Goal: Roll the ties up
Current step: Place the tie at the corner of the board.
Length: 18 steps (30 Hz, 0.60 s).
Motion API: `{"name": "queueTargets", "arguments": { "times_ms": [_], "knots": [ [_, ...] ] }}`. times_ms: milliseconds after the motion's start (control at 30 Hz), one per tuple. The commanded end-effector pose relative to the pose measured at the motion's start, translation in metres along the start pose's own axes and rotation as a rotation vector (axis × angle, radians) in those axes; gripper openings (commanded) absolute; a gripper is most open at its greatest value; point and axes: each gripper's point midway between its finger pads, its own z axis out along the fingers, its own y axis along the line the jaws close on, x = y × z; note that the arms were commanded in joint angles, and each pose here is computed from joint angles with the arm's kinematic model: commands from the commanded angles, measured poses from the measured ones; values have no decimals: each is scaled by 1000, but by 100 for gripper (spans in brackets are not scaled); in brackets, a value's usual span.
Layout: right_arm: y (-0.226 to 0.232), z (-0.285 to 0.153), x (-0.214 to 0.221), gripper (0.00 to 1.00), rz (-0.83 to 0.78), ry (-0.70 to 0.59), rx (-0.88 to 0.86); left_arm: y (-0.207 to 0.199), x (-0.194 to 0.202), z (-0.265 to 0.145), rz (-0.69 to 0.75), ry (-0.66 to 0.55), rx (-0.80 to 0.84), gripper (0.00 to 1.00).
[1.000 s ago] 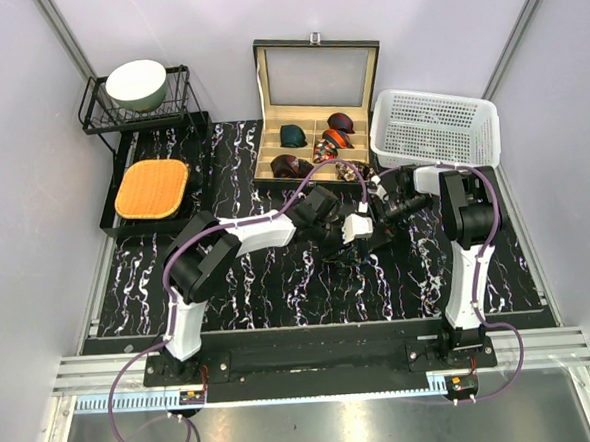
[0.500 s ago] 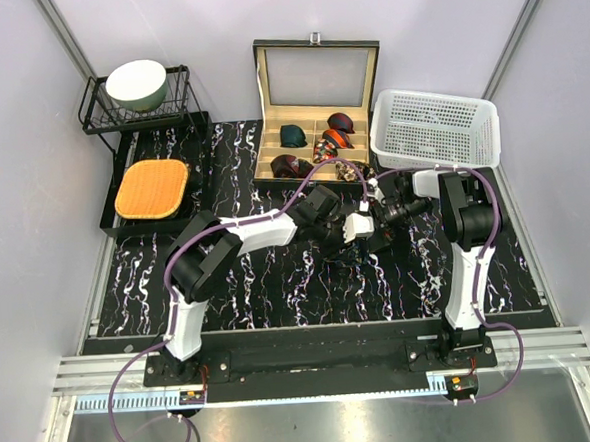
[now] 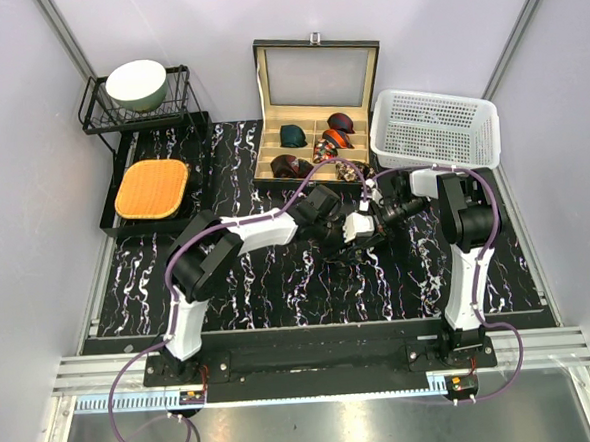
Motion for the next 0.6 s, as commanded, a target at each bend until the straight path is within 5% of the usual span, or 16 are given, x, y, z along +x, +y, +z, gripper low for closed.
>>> {"name": "queueTargets", "arguments": {
  "times_ms": [0,100,167,333,567],
  "knots": [
    [-2,0,-2,0,-59,8,66,-21,65,6,-167,131,44,57],
    [2,-2,-1,0,-78,3,54,-13,35,-16,-140,-23,2,88],
    [8,-3,-1,0,-91,-4,31,-3,11,-37,-116,-99,-51,99],
    [30,-10,-3,0,-129,-32,-23,5,-23,-79,-147,-188,-145,99],
    [60,-22,-1,0,-202,-73,-66,-12,-40,-134,69,-374,-266,99]
  ]
}}
